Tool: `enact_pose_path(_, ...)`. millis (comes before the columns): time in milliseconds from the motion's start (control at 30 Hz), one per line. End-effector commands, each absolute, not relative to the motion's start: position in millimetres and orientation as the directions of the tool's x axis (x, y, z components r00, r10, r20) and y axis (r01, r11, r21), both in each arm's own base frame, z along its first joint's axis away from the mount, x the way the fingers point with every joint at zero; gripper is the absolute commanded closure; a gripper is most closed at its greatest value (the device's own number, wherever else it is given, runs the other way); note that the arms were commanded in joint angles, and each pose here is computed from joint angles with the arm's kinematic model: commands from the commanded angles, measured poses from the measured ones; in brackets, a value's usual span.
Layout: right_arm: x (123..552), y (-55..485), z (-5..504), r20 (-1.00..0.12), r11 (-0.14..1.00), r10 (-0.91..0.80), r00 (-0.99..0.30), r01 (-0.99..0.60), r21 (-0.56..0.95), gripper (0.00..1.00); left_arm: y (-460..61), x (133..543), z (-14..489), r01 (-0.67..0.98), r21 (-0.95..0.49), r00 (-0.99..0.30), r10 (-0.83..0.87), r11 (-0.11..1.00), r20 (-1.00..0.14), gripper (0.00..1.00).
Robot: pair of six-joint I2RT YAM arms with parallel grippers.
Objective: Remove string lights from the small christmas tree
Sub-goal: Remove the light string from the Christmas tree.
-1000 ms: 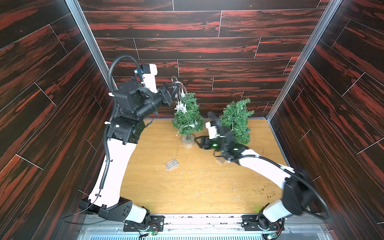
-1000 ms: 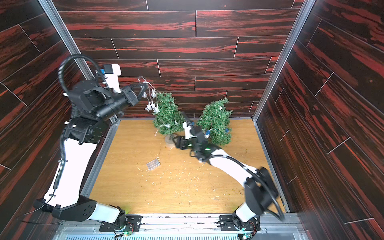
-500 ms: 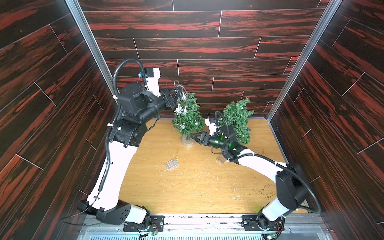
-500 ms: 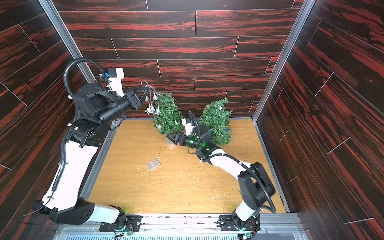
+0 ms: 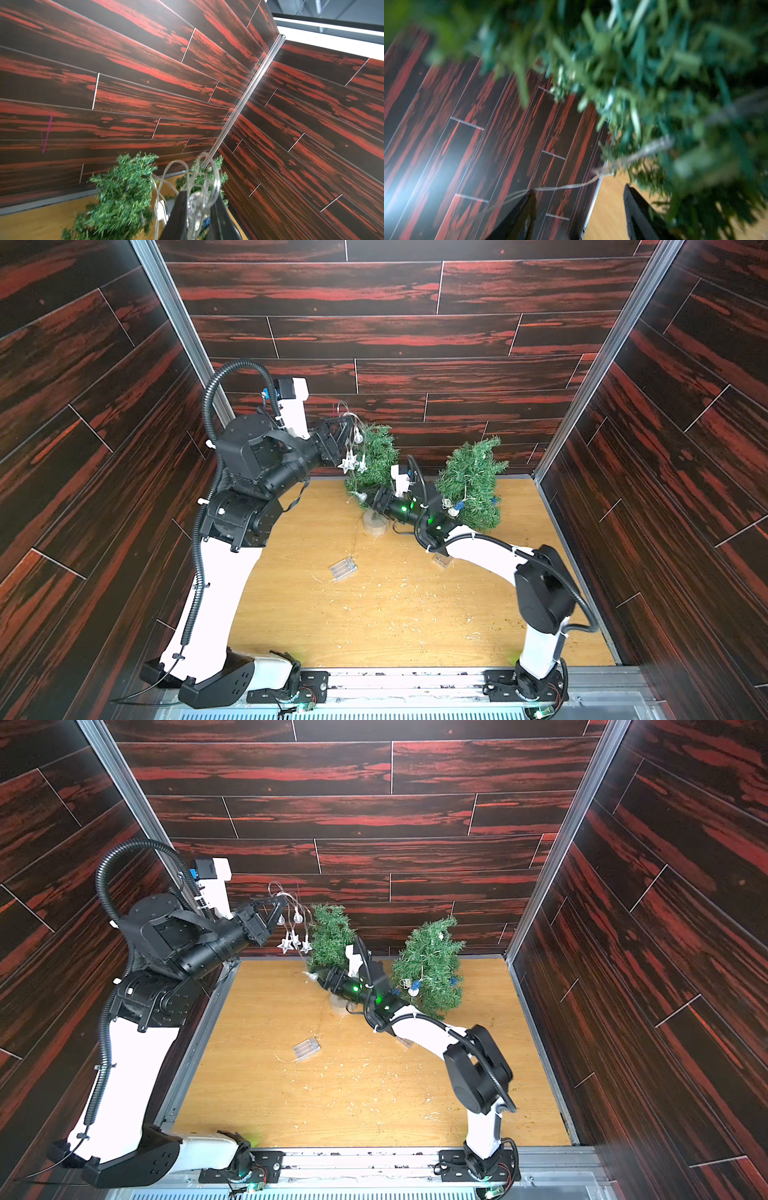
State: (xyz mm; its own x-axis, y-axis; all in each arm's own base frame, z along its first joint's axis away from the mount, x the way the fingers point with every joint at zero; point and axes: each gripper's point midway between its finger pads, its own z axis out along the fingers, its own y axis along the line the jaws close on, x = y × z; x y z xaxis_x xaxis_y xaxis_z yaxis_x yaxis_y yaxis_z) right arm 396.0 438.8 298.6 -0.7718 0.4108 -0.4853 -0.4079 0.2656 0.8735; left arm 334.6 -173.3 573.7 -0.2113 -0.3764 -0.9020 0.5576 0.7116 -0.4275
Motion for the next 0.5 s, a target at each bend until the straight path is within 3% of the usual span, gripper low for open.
enact_pose_path(0, 408.9, 453.4, 296.4, -0.476, 0.284, 0.439, -0.762, -0.384, 0.878, 0.3, -166.9, 322.3, 580.9, 0.557, -0.401, -0.18, -0.365, 0.728, -0.913, 1.0)
enact_pose_path(333, 420.0, 476.9, 289.1, -0.463, 0.32, 0.464, -0.755, -0.344, 0.883, 0.31, -160.5, 316.5, 583.2, 0.542, -0.377, -0.16, -0.348, 0.751, -0.924, 1.0)
enact_pose_path(467, 416.9, 479.3, 287.7, -0.465, 0.325, 0.464, -0.754, -0.344, 0.881, 0.39, -159.0, 316.1, 581.6, 0.536, -0.369, -0.158, -0.339, 0.76, -0.928, 1.0)
